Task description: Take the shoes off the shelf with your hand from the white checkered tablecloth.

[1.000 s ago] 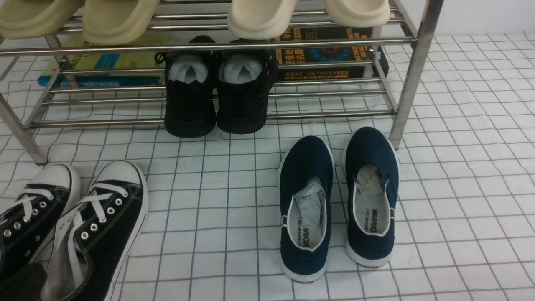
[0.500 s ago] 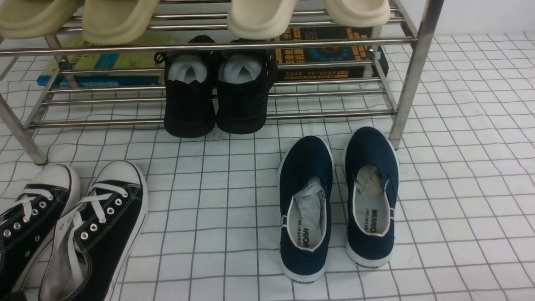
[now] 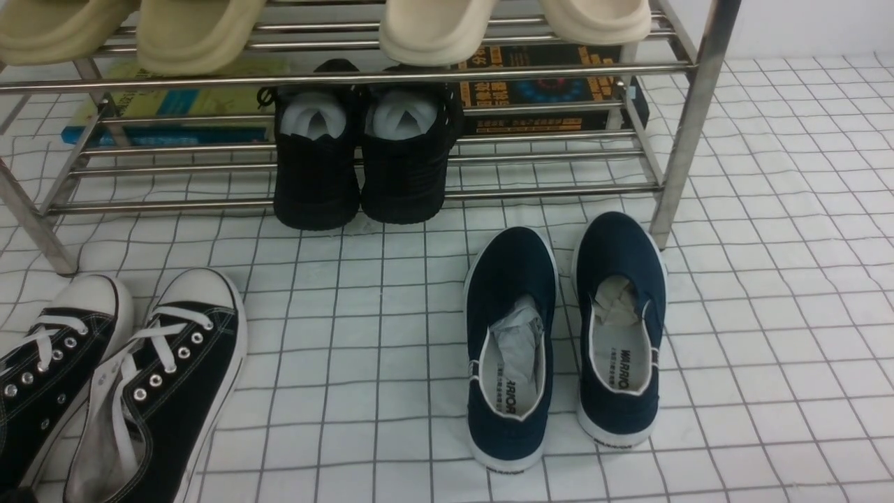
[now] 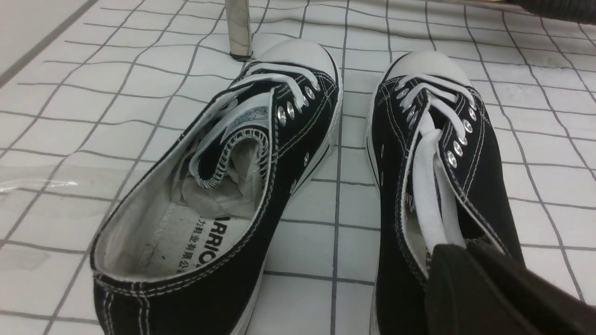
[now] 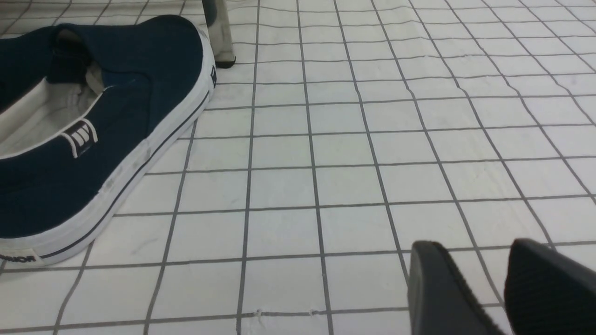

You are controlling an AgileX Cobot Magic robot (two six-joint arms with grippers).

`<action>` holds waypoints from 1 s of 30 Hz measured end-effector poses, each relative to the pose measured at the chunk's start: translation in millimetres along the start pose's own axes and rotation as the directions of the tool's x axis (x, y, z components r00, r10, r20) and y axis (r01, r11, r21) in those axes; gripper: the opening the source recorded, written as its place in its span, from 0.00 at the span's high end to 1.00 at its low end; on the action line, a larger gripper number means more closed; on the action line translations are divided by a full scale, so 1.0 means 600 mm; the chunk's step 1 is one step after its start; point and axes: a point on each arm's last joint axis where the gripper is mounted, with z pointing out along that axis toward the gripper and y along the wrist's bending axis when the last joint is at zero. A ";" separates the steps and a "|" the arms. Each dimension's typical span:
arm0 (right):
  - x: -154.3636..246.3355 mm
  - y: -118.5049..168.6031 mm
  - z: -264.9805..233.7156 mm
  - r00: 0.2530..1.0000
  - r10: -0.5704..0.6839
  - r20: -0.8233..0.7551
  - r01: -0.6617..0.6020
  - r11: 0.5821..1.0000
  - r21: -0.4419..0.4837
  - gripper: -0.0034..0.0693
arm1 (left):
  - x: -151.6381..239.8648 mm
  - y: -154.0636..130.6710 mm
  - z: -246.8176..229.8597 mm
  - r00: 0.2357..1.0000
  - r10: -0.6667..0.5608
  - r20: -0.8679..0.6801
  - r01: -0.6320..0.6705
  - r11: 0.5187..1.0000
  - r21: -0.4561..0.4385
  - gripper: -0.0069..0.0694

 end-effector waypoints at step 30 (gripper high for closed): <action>0.000 0.000 0.000 1.000 0.000 0.000 0.000 1.000 0.000 0.62 | 0.000 0.000 0.000 1.000 0.000 -0.001 0.000 1.000 0.000 0.83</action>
